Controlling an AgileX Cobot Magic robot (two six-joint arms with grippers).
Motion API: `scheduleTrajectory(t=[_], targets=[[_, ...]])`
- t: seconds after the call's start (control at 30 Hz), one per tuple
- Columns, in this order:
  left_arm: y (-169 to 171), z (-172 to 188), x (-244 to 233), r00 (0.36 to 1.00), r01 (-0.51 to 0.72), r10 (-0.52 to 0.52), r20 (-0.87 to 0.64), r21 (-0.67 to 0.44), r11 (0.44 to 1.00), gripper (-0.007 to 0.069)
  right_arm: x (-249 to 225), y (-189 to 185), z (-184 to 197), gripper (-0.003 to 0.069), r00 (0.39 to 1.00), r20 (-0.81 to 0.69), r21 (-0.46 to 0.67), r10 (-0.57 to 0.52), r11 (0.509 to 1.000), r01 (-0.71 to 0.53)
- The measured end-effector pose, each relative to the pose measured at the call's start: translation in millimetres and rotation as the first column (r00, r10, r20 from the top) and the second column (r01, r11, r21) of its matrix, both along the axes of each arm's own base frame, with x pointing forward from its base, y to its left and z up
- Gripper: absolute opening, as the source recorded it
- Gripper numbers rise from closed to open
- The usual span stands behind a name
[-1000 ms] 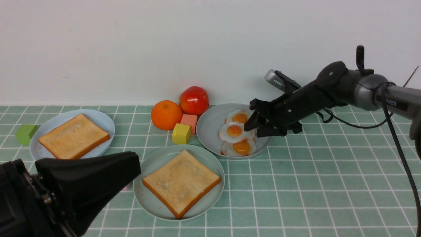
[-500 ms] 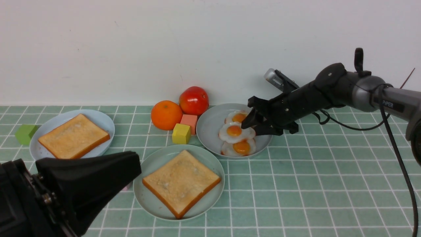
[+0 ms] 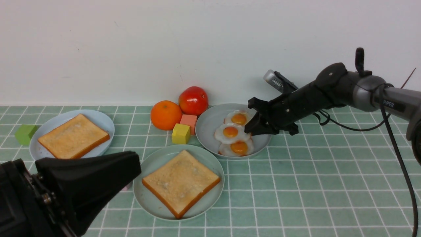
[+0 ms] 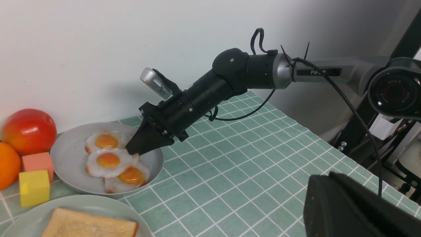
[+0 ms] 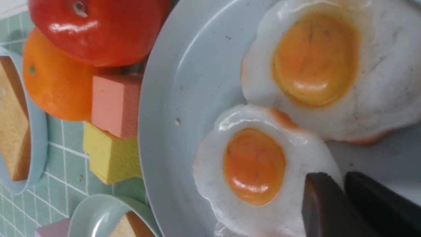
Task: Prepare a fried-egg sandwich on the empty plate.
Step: Use the right arm to grab a fried egg, then use the right arm to place the fried egg on the slice of bread in the middle
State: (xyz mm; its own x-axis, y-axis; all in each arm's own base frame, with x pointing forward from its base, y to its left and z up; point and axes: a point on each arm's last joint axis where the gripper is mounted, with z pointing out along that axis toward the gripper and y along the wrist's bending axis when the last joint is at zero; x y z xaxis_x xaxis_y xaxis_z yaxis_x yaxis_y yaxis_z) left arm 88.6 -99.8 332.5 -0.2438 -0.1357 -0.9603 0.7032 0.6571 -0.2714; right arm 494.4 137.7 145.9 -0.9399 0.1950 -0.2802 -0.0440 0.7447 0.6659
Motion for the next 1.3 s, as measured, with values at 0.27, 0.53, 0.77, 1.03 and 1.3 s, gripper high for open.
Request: scheduleTrajectory(t=[0.27, 0.53, 0.77, 1.03, 1.3], targets=[[0.8, -2.5, 0.5, 1.0, -0.01, 0.01, -0.018, 0.021, 1.0, -0.0008, -1.6, -0.2, 20.8, 0.0046, 0.999, 0.05, -0.002, 0.018, 1.0, -0.018], [7.8, -19.3, 3.3, 0.989, -0.069, 0.091, -0.114, 0.186, 0.98, -0.0003, -25.1, -1.3, 95.6, 0.0046, 0.975, 0.168, -0.035, 0.148, 0.989, -0.144], [21.8, -30.8, 8.2, 0.964, -0.172, 0.233, -0.13, 0.363, 0.916, 0.0, -75.1, 11.9, 142.8, 0.0046, 0.943, 0.184, -0.022, 0.278, 0.96, -0.279], [36.5, -30.0, 15.1, 0.901, -0.339, 0.414, -0.133, 0.381, 0.86, 0.0, -129.6, 83.6, 112.8, 0.0046, 0.894, 0.116, 0.127, 0.432, 0.887, -0.445], [37.1, -29.0, 15.7, 0.897, -0.352, 0.423, -0.13, 0.371, 0.859, 0.0, -116.4, 108.8, 59.1, 0.0046, 0.931, 0.05, 0.193, 0.361, 0.911, -0.364]])
